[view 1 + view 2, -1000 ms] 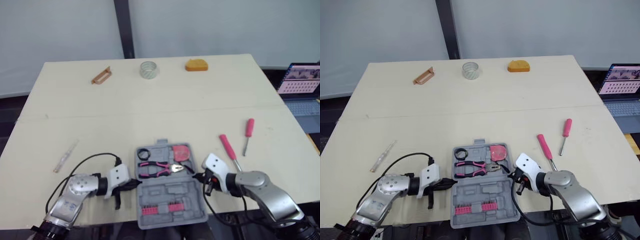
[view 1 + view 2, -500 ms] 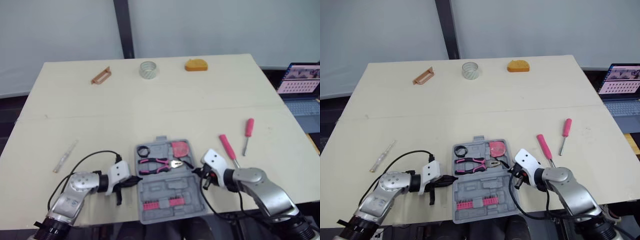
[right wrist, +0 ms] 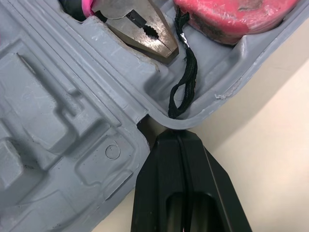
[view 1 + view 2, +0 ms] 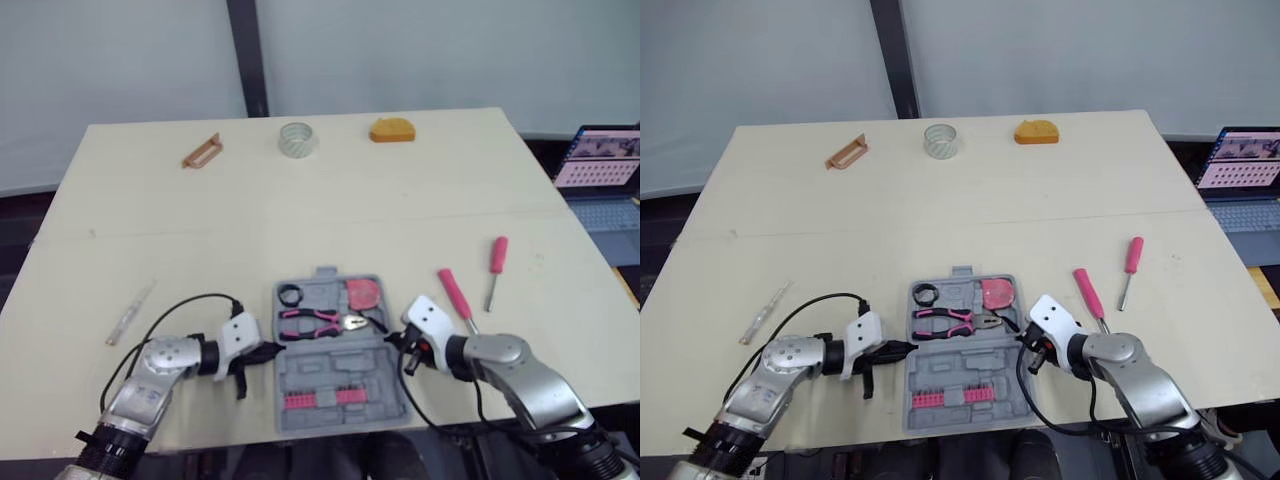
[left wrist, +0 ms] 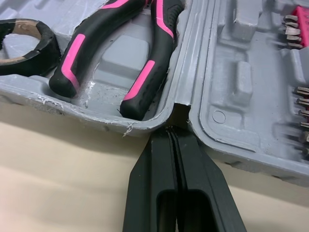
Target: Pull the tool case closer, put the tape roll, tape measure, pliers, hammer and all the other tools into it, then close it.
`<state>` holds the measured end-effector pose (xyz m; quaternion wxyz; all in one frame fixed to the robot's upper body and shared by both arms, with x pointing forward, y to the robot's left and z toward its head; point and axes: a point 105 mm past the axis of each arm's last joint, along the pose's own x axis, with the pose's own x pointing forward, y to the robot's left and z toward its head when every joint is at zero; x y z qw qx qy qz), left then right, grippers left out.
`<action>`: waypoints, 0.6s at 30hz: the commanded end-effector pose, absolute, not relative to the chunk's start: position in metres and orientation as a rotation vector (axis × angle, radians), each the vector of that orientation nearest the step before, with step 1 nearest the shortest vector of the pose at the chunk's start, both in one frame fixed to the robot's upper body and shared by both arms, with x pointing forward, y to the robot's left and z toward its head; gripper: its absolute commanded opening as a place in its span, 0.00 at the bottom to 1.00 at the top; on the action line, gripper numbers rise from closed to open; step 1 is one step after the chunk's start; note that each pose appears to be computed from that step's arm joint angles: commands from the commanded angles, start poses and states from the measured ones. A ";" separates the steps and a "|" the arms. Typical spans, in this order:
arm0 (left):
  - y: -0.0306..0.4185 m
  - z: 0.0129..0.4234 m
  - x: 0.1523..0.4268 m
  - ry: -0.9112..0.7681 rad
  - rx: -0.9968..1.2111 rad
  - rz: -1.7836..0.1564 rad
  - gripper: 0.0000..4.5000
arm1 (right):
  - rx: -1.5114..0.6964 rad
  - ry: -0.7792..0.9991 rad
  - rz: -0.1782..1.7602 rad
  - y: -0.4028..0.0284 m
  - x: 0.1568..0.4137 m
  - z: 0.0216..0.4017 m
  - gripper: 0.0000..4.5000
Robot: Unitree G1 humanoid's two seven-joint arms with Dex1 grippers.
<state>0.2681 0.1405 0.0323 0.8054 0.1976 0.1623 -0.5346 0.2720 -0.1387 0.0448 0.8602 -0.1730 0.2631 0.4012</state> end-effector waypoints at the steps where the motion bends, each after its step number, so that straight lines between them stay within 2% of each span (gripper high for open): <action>1: 0.135 0.036 0.275 0.315 0.429 -1.135 0.01 | -0.365 0.508 0.829 -0.135 0.277 0.052 0.00; 18: 0.138 0.039 0.290 0.297 0.433 -1.098 0.01 | -0.360 0.467 0.790 -0.131 0.291 0.059 0.00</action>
